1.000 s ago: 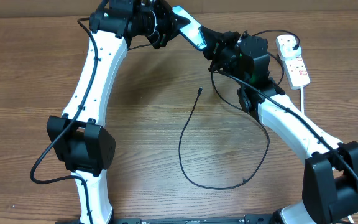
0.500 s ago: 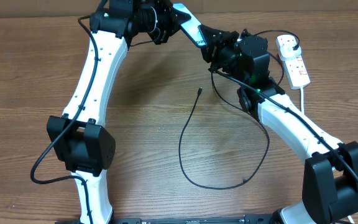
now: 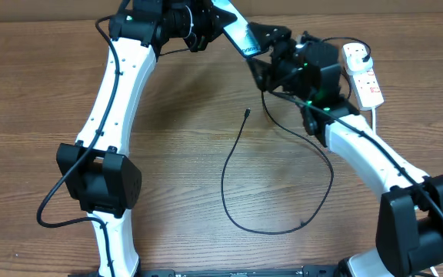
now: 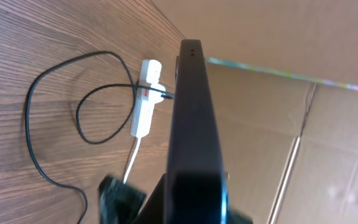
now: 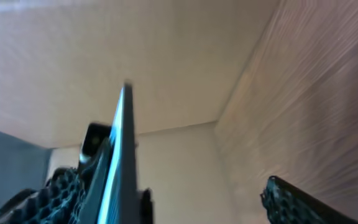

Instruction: Plug charger to phone and switch on socket

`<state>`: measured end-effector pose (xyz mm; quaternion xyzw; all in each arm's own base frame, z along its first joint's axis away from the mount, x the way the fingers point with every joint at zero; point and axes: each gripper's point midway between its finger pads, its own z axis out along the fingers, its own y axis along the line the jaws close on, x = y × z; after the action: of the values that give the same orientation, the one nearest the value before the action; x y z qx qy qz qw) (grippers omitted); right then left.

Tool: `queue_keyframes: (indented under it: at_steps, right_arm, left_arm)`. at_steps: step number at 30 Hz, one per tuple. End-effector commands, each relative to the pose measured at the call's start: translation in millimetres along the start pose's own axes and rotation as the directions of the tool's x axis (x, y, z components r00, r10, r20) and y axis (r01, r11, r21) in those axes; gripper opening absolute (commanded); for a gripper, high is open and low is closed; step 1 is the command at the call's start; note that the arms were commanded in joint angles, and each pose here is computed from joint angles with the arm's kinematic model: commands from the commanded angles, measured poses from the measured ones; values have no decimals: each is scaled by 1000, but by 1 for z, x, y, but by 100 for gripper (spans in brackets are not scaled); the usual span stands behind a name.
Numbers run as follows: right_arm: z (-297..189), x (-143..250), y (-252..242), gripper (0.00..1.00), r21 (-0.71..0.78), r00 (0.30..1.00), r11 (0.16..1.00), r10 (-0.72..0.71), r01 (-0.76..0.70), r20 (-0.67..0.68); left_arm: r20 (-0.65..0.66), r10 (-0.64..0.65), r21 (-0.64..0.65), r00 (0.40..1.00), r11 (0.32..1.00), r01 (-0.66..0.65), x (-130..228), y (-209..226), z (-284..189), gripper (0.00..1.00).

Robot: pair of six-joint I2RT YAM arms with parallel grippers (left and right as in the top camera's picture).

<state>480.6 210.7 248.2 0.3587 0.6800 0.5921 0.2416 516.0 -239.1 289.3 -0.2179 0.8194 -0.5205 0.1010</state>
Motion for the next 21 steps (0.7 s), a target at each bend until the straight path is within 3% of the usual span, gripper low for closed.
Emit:
queue_keyframes:
  at_steps: [1,7,15,19,21]
  right_arm:
    - [-10,-17,1,97,11,987,987,-158,158,-1]
    - [-26,-20,-37,100,114,941,940,-304,321,-147]
    - [-44,0,-91,100,287,876,845,-358,451,-323]
    - [-61,0,-108,100,422,819,710,-414,563,-397]
    - [-74,-4,-112,100,499,782,602,-450,623,-432]
  left_arm:
    - [-68,95,92,993,992,-89,2,-16,-21,4]
    - [-204,197,236,959,960,-147,11,-23,-54,4]
    - [-311,123,291,942,956,-29,13,-16,-88,4]
    - [-309,150,309,939,950,-50,12,-13,-95,4]
    - [-310,149,300,939,953,-52,13,-7,-97,4]
